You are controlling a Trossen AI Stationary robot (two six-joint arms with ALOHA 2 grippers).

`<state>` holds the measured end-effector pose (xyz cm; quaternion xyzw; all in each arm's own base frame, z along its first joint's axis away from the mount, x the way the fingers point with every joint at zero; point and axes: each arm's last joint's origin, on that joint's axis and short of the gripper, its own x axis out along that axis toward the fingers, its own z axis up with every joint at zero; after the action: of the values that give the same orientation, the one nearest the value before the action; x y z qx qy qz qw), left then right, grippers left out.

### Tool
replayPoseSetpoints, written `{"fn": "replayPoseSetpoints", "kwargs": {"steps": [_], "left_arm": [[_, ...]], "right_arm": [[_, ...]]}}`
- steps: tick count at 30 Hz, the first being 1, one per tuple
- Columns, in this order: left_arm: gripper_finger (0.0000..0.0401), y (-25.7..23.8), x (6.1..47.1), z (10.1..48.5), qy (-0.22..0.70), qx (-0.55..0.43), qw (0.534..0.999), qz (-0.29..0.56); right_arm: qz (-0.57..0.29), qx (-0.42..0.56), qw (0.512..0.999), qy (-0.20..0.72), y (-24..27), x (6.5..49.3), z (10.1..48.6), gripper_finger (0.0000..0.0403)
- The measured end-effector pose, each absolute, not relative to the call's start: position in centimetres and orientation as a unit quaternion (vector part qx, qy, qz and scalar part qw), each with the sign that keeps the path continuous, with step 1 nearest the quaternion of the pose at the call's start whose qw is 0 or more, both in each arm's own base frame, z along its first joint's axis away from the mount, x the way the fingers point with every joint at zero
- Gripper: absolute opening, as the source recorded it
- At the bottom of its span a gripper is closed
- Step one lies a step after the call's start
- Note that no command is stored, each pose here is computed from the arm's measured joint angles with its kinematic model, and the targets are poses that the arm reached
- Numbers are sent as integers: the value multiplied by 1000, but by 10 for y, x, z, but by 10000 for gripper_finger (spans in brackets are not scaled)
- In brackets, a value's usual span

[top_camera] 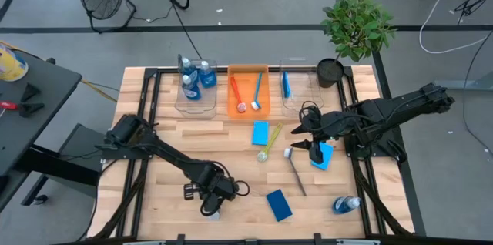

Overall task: Pick & Place Kitchen Sink Supplies
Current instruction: Put the gray dish brush into the orange bin

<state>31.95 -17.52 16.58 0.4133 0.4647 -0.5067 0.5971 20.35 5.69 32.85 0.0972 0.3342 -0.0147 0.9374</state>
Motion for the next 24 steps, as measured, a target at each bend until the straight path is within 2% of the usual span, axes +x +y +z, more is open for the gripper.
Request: {"fn": "replayPoseSetpoints", "kwargs": {"steps": [12, 24], "left_arm": [[53, -153, 348, 230, 491, 422, 624, -438], [53, -91, 372, 287, 537, 406, 665, -323]], "right_arm": [[1, 50, 941, 335, 57, 204, 328, 217], [12, 21, 942, 335, 57, 204, 328, 217]]}}
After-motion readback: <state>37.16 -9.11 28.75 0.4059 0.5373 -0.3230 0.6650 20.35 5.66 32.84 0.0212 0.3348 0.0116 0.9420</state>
